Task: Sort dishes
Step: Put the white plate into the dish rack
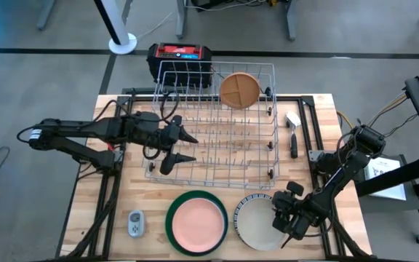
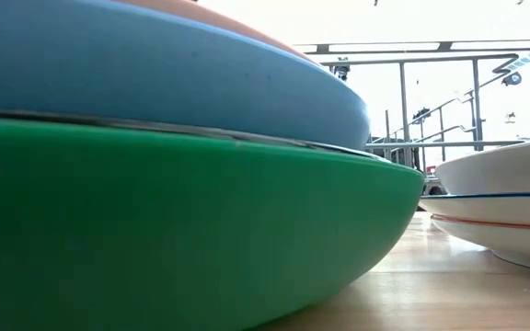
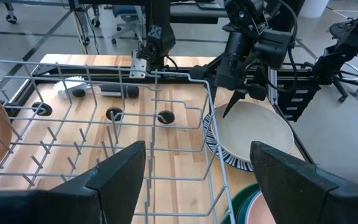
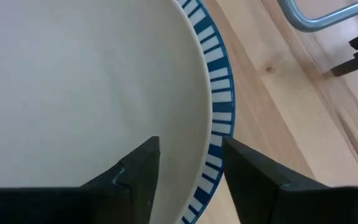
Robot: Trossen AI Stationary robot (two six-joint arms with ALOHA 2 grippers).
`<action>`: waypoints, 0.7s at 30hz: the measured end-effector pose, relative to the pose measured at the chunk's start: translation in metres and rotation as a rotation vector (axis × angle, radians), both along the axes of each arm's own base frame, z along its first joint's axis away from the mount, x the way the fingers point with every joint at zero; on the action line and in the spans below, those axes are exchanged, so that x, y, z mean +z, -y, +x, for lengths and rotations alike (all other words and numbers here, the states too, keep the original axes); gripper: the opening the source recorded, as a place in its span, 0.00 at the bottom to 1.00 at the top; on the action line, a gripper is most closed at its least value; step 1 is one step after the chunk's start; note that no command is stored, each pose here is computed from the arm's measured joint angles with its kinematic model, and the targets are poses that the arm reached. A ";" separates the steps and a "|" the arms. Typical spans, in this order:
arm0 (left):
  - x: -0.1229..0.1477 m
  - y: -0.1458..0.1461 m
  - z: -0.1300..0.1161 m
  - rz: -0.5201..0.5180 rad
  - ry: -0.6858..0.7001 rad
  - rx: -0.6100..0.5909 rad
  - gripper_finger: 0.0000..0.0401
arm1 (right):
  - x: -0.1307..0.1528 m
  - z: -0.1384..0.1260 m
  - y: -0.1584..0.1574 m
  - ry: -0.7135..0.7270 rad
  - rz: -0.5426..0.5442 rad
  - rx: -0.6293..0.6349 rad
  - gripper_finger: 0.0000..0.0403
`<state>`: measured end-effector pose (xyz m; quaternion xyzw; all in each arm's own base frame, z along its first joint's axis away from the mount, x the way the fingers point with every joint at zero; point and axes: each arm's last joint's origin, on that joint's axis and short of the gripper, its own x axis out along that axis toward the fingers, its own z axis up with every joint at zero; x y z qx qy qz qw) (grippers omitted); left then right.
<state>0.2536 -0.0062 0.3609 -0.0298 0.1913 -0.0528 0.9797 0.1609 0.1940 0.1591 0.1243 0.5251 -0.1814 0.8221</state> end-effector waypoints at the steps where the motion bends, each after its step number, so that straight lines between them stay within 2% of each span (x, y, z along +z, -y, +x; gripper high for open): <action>1: 0.000 0.000 0.000 0.000 -0.001 0.000 0.70 | 0.000 0.000 0.000 0.000 0.001 0.000 0.35; 14: 0.000 0.000 0.000 0.000 -0.002 0.000 0.70 | 0.000 0.000 0.000 0.005 0.000 -0.004 0.05; 21: 0.000 0.000 0.000 0.000 -0.001 0.000 0.70 | 0.002 0.000 0.000 0.014 0.012 -0.014 0.01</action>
